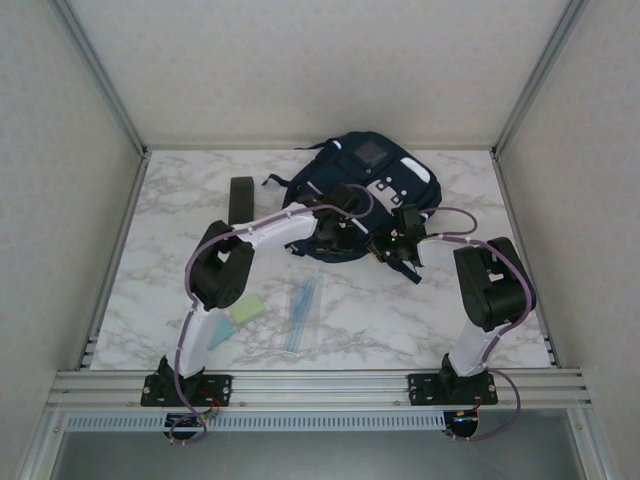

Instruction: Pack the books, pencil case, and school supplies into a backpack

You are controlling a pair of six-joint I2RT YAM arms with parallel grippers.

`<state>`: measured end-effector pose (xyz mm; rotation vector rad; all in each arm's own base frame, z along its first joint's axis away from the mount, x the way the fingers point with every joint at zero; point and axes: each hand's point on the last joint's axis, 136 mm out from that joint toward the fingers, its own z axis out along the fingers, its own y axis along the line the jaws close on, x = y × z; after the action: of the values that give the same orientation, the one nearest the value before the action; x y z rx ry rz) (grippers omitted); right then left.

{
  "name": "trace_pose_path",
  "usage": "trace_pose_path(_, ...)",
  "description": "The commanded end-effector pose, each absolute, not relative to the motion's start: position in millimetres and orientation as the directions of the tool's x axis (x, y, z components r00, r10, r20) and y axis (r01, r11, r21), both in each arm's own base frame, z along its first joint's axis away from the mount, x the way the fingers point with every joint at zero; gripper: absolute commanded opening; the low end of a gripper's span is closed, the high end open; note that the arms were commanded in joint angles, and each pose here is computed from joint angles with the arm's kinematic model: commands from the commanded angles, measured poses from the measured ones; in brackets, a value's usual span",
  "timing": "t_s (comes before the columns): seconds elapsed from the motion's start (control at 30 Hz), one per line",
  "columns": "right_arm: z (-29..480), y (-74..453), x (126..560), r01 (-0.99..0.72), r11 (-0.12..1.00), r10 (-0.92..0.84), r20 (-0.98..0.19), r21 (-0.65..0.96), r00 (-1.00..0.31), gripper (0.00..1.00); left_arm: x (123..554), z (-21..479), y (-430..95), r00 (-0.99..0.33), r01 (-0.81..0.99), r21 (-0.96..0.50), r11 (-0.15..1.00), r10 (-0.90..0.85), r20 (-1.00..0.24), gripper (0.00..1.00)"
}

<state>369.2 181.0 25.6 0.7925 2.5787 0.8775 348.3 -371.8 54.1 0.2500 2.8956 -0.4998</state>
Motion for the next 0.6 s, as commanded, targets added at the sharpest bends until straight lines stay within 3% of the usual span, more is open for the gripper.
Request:
trace_pose_path(0.0,12,138,357,0.485,0.735,0.618,-0.172,0.475,-0.767,0.00,361,66,-277,-0.980,0.107,-0.108,0.988,0.087,-0.177,0.00)
trace_pose_path(0.3,36,114,365,0.481,0.737,0.629,-0.221,0.475,-0.745,0.00,393,87,-234,-0.964,0.050,-0.100,0.994,0.022,-0.264,0.00)
trace_pose_path(0.43,49,99,371,0.483,0.742,0.634,-0.254,0.466,-0.730,0.00,407,110,-243,-0.951,0.044,-0.190,0.981,-0.017,-0.309,0.00)
trace_pose_path(0.5,62,96,374,0.465,0.748,0.626,-0.270,0.473,-0.732,0.00,406,127,-264,-0.950,0.055,-0.305,0.951,-0.044,-0.308,0.00)
trace_pose_path(0.57,81,103,376,0.433,0.751,0.607,-0.265,0.499,-0.749,0.20,402,145,-287,-0.954,0.059,-0.429,0.901,-0.075,-0.289,0.00)
